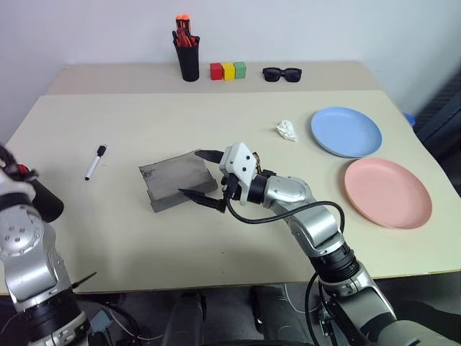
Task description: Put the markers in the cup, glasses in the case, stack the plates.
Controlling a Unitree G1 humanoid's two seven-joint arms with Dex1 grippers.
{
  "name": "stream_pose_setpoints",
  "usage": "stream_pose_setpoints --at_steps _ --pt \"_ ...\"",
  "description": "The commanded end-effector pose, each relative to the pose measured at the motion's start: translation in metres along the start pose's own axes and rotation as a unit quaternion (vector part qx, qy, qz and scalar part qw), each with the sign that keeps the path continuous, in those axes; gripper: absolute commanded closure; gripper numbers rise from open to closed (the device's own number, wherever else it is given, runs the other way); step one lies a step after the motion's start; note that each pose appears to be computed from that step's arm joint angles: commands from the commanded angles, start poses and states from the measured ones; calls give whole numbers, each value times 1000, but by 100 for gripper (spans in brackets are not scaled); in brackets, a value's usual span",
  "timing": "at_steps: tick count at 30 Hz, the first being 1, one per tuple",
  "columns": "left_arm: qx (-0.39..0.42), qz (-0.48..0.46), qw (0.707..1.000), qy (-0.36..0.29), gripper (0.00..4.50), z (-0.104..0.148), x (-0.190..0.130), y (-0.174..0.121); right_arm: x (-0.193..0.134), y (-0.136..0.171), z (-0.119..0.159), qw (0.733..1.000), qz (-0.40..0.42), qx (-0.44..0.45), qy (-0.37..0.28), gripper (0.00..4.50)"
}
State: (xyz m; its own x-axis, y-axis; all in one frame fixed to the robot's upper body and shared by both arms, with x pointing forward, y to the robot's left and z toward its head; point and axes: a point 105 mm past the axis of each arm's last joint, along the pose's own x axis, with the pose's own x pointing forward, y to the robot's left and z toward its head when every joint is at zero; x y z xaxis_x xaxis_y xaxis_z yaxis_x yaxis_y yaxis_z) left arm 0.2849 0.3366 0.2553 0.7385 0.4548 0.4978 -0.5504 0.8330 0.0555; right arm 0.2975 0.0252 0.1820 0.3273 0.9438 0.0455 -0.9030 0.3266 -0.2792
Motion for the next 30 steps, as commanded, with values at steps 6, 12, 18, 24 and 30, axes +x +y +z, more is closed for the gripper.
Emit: stream_pose_setpoints --at_steps 6,12,18,24,30 --pt "28 -43 965 257 10 -63 16 -48 3 0 13 1000 5 -12 -25 0" --pt "2 24 919 394 10 -108 16 -38 2 -1 12 1000 -3 -13 -22 0" --pt "4 37 885 463 10 -137 14 -30 0 -1 11 1000 -13 -10 -20 0" --pt "-61 1 874 483 90 -149 12 -39 -1 -1 10 1000 -17 -9 -19 0" --pt "-76 -15 879 470 402 -144 12 -44 -2 -1 10 1000 -15 -6 -17 0"
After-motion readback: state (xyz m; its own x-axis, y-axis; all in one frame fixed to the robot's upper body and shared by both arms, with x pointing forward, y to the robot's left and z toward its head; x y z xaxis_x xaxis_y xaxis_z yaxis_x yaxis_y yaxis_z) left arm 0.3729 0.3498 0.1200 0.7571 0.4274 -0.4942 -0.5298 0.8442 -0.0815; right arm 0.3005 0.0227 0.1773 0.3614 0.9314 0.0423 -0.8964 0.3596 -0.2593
